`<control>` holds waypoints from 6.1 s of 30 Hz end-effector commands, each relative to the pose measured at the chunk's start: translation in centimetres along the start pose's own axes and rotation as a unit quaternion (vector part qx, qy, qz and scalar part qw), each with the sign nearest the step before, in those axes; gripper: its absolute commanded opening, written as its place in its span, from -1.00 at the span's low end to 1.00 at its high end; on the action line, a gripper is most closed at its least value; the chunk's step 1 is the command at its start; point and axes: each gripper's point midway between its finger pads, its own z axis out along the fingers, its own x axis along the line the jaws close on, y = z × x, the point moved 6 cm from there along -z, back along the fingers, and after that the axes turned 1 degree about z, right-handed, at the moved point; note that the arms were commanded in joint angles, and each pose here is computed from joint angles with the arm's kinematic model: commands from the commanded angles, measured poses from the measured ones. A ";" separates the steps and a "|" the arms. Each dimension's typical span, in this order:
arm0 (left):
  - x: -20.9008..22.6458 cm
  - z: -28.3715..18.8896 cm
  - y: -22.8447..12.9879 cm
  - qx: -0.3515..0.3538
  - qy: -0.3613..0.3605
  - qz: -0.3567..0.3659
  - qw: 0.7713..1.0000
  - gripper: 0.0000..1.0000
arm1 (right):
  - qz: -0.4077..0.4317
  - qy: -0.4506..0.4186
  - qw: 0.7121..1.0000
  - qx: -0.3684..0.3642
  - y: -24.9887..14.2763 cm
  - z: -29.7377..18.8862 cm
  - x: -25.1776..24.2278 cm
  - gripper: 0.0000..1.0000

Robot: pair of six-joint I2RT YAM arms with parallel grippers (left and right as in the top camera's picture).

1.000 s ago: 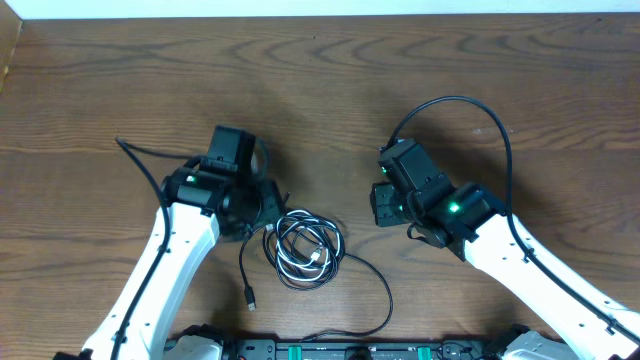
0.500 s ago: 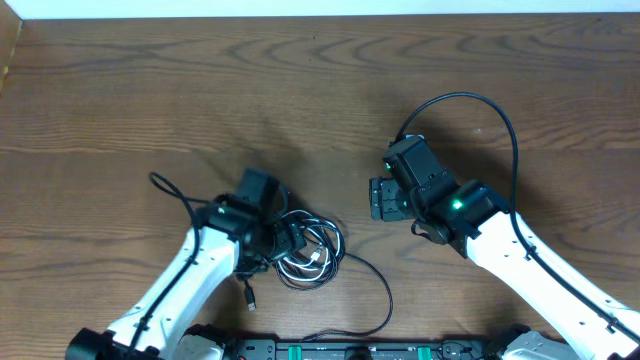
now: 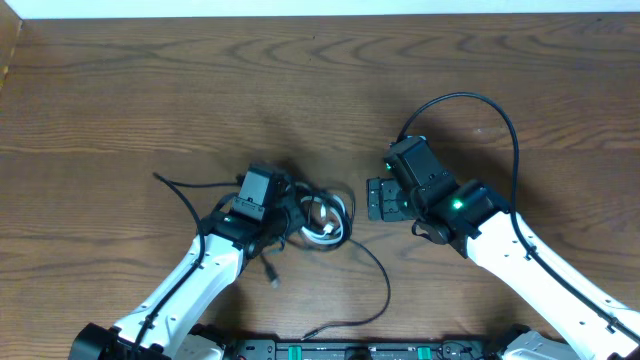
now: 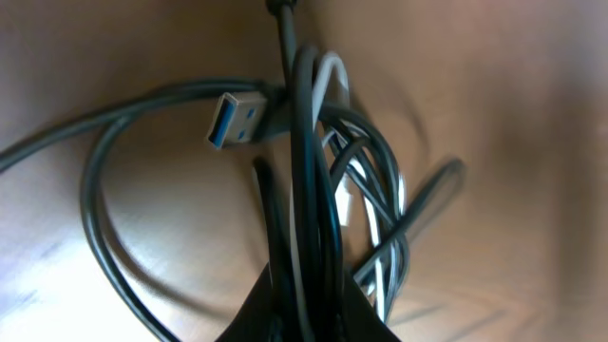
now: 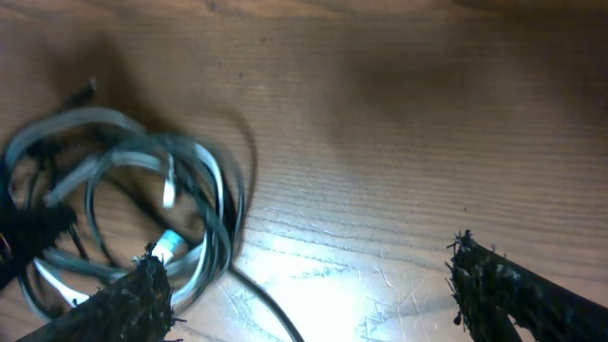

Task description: Untangle cables

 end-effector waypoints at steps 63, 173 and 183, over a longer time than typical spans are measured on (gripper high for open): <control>2.4 -8.1 6.8 -0.185 -0.020 -0.016 0.982 0.82 | 0.281 0.075 0.940 0.179 -3.8 10.2 5.8 -0.40; 2.8 -7.8 6.3 -0.172 -0.009 -0.021 0.985 0.96 | 0.010 0.159 0.987 -0.029 2.3 3.5 7.0 -0.97; 2.8 -7.8 6.3 -0.172 -0.010 -0.021 0.985 0.96 | -0.127 0.198 0.963 -0.133 3.9 -3.7 7.1 -0.95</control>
